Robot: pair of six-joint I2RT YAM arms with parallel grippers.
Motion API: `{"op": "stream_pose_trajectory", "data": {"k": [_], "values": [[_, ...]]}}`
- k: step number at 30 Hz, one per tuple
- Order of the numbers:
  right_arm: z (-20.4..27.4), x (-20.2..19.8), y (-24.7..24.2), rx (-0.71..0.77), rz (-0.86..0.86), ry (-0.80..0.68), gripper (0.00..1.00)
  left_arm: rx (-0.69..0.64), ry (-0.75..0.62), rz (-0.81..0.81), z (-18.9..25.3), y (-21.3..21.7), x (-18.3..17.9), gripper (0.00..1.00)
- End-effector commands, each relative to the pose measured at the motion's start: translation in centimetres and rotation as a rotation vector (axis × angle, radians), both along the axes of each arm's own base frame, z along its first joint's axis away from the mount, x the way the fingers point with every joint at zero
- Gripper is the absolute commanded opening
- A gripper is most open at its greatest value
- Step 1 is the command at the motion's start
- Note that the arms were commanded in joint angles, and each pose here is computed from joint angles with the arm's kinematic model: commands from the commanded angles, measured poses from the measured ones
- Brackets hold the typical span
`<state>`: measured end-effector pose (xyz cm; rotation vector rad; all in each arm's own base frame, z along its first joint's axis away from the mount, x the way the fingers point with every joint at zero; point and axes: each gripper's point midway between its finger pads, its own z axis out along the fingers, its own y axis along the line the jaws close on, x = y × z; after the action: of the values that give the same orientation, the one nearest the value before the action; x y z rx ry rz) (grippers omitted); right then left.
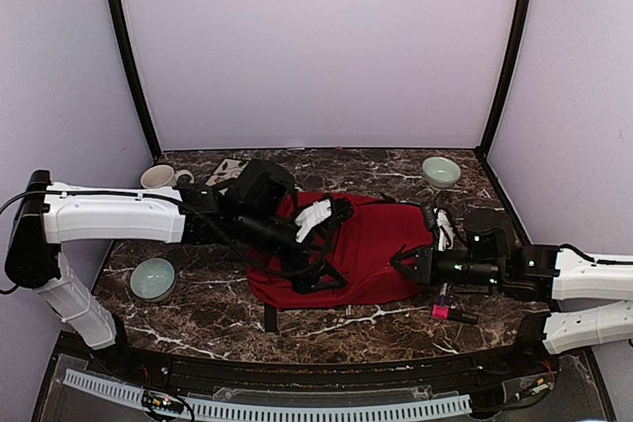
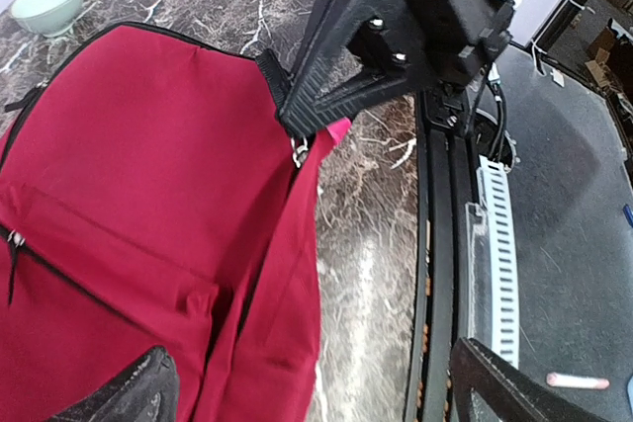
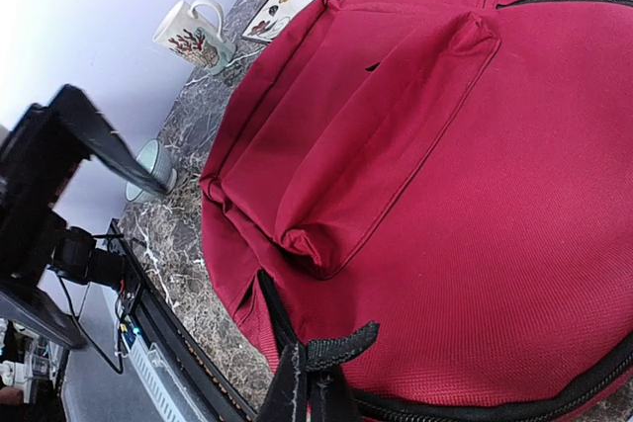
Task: Pack the student bag
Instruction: Hold the largest pocket of the student bag.
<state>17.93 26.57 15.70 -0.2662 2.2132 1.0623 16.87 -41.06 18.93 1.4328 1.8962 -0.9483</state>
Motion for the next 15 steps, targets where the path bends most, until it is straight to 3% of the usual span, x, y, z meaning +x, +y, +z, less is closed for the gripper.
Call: {"op": "stream_pose_trajectory", "data": {"k": [1,5,15], "values": [[4.0,0.6,1.3,0.105,0.02,-0.056,0.0,-0.026,0.001,-0.059,-0.4,-3.2,0.1,0.98],[4.0,0.4,1.5,0.116,0.023,-0.043,0.0,0.017,-0.07,-0.099,-1.4,-5.8,0.7,0.93],[4.3,0.2,0.2,0.104,-0.009,-0.041,0.0,0.111,-0.017,-0.085,-6.7,-7.4,1.0,0.74]]}}
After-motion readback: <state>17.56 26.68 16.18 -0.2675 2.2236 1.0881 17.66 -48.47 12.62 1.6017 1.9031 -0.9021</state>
